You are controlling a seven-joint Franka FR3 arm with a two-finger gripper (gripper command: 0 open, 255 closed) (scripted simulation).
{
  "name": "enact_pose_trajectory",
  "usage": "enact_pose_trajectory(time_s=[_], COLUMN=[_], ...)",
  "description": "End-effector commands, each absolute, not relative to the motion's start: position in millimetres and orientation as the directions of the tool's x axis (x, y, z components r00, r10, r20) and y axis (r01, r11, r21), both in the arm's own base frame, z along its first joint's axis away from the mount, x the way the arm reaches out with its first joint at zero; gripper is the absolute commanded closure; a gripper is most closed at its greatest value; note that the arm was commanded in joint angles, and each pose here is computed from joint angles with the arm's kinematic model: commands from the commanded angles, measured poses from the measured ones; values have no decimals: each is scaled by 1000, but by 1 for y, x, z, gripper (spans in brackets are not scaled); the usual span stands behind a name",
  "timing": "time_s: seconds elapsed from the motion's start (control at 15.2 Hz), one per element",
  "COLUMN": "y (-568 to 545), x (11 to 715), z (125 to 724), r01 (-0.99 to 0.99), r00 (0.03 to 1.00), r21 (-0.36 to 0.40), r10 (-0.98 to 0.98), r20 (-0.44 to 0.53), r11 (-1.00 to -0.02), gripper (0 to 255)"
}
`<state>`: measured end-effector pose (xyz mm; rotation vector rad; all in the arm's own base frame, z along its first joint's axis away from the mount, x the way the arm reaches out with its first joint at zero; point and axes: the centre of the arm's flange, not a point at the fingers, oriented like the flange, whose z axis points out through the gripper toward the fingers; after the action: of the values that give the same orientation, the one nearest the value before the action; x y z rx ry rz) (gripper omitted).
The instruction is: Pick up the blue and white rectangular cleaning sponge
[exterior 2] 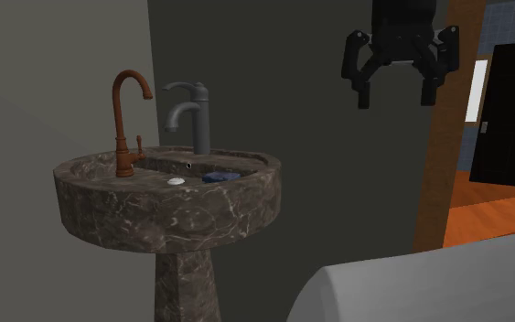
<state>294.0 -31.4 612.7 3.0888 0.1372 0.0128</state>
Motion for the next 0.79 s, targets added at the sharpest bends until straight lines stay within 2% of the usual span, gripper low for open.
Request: enact_pose_trajectory(time_s=[0.0,0.73], y=[-31,24], x=[294,407], z=[613,557], r01=[88,334], r00=[996,942], r21=[50,-10], r10=[89,333], r20=[6,36], r11=[-995,-943], gripper=[0,0])
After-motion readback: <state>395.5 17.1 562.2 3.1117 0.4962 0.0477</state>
